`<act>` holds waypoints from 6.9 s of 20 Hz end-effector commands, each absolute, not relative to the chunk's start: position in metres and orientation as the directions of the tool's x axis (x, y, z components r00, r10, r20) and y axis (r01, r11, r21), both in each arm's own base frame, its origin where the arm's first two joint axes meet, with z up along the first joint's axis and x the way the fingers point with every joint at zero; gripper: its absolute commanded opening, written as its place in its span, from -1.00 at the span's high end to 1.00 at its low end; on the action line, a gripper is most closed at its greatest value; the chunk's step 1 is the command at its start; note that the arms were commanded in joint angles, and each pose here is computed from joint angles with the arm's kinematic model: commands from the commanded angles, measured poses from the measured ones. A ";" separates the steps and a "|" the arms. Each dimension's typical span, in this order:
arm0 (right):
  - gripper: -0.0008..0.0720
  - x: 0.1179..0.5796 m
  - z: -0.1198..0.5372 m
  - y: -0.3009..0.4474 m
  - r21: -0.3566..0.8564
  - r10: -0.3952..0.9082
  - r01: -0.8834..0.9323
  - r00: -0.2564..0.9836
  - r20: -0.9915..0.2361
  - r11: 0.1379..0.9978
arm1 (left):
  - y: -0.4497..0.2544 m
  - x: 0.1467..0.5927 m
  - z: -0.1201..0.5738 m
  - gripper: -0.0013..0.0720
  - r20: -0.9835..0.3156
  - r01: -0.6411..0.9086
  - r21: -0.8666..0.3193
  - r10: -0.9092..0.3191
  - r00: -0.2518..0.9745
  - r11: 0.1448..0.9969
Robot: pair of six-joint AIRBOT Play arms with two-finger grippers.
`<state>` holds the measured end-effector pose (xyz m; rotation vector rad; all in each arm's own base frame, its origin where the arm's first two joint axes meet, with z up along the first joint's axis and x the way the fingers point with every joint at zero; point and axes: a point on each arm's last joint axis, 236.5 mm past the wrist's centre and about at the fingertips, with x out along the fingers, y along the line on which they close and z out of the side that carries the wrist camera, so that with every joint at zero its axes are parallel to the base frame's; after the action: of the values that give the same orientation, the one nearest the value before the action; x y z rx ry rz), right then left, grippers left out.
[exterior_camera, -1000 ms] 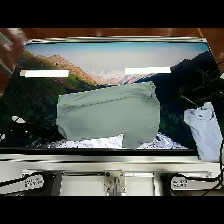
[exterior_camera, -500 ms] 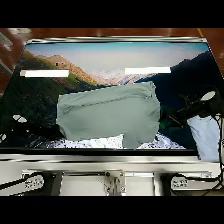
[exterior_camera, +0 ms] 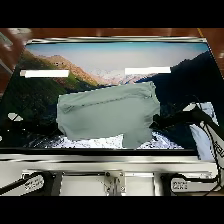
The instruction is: Fold the shirts.
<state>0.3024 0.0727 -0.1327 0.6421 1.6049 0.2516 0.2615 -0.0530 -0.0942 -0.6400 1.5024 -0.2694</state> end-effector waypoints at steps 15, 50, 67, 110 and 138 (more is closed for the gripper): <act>0.81 0.272 0.515 0.071 -0.075 0.319 -0.310 0.934 0.164 0.948 | -0.050 0.228 0.536 0.87 0.138 0.193 0.122 -0.209 0.968 0.974; 0.80 0.643 0.001 0.083 0.219 0.188 -0.064 0.770 -0.609 0.974 | 0.017 0.593 0.017 0.87 -0.723 0.018 -0.267 -0.213 0.657 0.963; 0.80 0.463 -0.114 0.076 0.148 0.148 0.030 0.028 -0.989 0.988 | -0.017 0.490 -0.092 0.87 -0.930 0.048 -0.346 -0.349 0.118 0.937; -0.76 0.230 -0.093 0.030 0.365 0.422 0.296 -0.157 -0.893 0.883 | -0.014 0.281 -0.133 0.87 -0.825 -0.306 -0.525 -0.563 -0.047 0.795; 0.80 0.454 0.031 0.095 0.622 0.480 0.166 0.497 -0.723 0.765 | 0.007 0.462 0.012 0.87 -0.797 -0.030 -0.502 -0.449 0.404 0.864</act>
<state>0.4031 0.0973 0.0096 0.6527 1.1740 0.2206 0.4159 0.0106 -0.0130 -0.5117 1.2511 -0.2884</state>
